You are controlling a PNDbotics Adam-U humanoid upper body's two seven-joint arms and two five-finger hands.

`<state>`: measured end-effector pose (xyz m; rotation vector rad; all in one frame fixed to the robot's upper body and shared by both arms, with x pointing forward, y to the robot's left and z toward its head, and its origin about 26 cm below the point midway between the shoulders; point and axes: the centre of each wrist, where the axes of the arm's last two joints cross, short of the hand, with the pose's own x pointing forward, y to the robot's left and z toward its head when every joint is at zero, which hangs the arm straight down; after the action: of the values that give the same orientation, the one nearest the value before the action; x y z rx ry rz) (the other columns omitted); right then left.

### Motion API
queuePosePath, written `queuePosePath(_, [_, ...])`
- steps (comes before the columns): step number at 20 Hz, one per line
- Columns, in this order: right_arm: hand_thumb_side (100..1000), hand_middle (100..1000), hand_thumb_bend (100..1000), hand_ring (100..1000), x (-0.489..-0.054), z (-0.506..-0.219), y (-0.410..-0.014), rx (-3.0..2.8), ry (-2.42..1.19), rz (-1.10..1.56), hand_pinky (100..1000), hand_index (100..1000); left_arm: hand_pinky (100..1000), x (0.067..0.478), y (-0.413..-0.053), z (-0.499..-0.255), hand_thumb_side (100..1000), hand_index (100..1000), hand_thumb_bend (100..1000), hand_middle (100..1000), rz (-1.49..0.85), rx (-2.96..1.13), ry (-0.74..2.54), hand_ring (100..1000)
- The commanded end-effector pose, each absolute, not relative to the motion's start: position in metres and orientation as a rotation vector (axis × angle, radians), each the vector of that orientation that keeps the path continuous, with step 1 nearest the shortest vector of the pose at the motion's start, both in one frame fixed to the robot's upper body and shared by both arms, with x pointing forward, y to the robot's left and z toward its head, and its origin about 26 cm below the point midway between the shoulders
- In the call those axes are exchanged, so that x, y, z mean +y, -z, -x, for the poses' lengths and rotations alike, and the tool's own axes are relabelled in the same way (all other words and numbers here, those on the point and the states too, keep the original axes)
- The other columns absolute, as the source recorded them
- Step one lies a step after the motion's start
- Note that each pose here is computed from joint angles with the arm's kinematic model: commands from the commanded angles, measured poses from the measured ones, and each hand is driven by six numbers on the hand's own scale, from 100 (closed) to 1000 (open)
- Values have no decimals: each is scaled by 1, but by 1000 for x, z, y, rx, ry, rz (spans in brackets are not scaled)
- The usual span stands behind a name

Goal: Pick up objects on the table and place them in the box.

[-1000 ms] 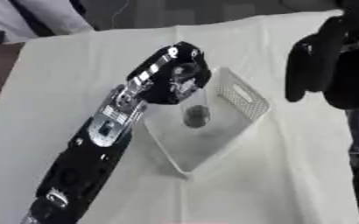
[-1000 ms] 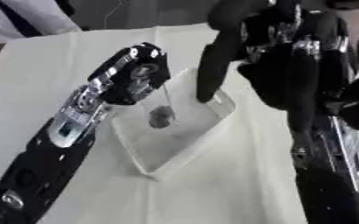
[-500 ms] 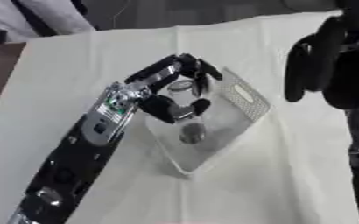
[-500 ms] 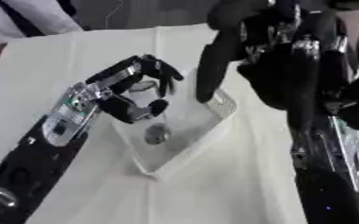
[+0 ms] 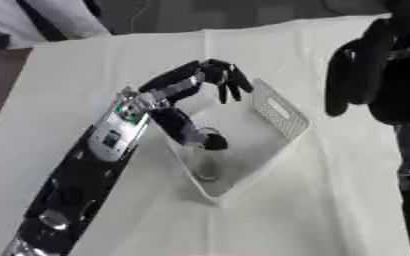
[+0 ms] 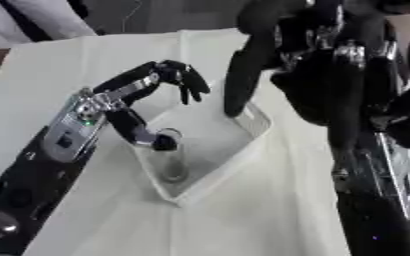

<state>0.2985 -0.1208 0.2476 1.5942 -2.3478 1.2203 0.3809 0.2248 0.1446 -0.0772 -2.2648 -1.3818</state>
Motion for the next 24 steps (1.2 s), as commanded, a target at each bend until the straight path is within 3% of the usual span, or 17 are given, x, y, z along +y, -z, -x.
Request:
queuePosePath(1, [947,798,100,627,-119,-295,-252,-2401,-1275,-1618,530,321,468,229,-156,-383,650,802,515,677,45,-2303,1467,626])
queuePosePath(3, [947,798,100,627,-119,-295,-251,-2400,-1275,-1616,530,320,459,229,-156,-382,658,796,433,669,50,-2322,1433,615])
queuePosePath(4, [947,798,100,627,-119,-295,-251,-2400,-1275,-1615,530,319,423,228,-156,-382,709,766,195,629,67,-2353,1381,577])
queuePosePath(5, [947,798,100,627,-119,-295,-251,-2400,-1275,-1614,530,319,402,227,-156,-380,719,745,126,608,100,-2393,1304,556])
queuePosePath(6, [948,798,100,627,-120,-295,-251,-2400,-1276,-1613,529,319,376,226,-156,-379,891,716,100,585,148,-2454,1184,533])
queuePosePath(7, [947,798,100,627,-120,-295,-251,-2400,-1276,-1612,529,319,373,226,-157,-377,796,714,100,580,191,-2499,1080,532])
queuePosePath(12, [946,798,100,627,-122,-296,-250,-2400,-1279,-1598,529,316,398,244,-167,-361,881,730,119,621,296,-2627,659,571])
queuePosePath(13, [946,798,100,627,-122,-296,-250,-2399,-1279,-1597,529,316,388,249,-169,-357,855,727,108,615,299,-2635,613,563])
queuePosePath(14, [945,799,100,627,-122,-296,-250,-2397,-1278,-1596,529,316,482,252,-170,-354,950,781,149,664,301,-2637,568,622])
queuePosePath(15, [945,798,100,627,-122,-296,-249,-2396,-1277,-1594,529,316,456,256,-171,-351,929,763,140,645,303,-2637,523,604])
queuePosePath(16, [944,799,100,627,-122,-296,-249,-2393,-1276,-1593,528,316,538,259,-172,-349,984,812,166,703,292,-2635,488,671])
queuePosePath(21, [943,799,100,628,-123,-296,-246,-2385,-1265,-1594,528,318,589,268,-175,-335,1000,848,181,753,299,-2639,346,720])
queuePosePath(24, [940,800,100,630,-123,-296,-245,-2378,-1261,-1591,528,320,641,271,-175,-328,979,906,146,818,304,-2634,306,780])
